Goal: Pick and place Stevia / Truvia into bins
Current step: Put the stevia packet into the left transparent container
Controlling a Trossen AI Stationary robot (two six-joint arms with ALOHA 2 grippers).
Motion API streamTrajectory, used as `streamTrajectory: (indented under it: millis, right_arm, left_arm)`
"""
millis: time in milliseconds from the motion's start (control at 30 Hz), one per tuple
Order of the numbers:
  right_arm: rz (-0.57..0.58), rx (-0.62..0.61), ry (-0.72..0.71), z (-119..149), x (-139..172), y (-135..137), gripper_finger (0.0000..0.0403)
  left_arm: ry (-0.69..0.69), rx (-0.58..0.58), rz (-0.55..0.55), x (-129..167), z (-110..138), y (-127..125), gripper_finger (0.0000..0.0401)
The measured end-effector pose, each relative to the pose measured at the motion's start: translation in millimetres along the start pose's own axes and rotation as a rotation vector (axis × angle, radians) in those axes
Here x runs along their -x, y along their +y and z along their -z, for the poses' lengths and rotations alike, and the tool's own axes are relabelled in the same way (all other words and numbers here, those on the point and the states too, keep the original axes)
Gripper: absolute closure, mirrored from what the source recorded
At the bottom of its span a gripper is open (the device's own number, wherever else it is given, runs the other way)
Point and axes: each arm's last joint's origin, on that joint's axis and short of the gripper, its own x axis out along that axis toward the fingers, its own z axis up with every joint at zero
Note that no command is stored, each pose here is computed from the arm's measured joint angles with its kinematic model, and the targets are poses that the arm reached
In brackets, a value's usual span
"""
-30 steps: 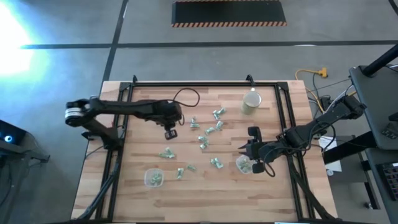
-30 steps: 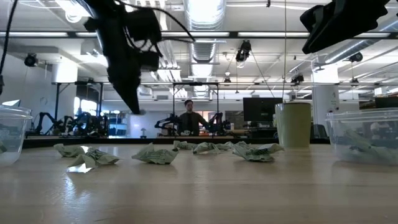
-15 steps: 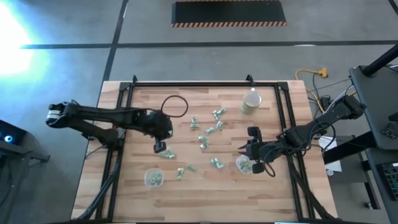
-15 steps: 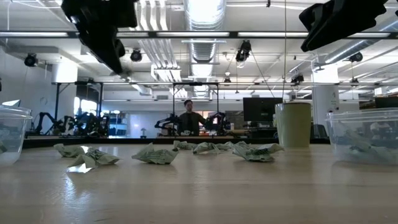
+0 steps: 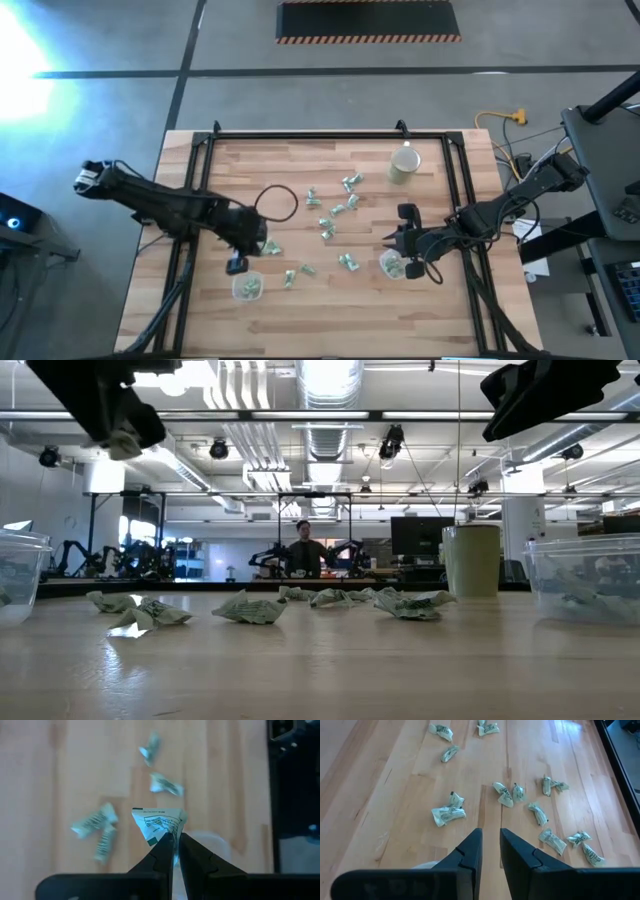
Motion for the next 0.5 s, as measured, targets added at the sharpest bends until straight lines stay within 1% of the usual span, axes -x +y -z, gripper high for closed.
streamTrajectory:
  millis: [200,333,500]
  right_arm:
    - [0.000,0.007,-0.003,-0.3,0.0,0.0,0.0346]
    - [0.001,0.006,-0.005,-0.6,-0.1,0.0,0.0346]
    - [0.002,0.007,-0.024,-2.5,0.0,0.1,0.0346]
  left_arm:
    - [0.053,0.041,0.039,-6.8,12.4,-19.4,0.0393]
    - [0.091,0.066,0.042,-14.5,18.0,-30.6,0.0393]
    - [0.106,0.055,0.055,-29.0,18.7,-43.1,0.0393]
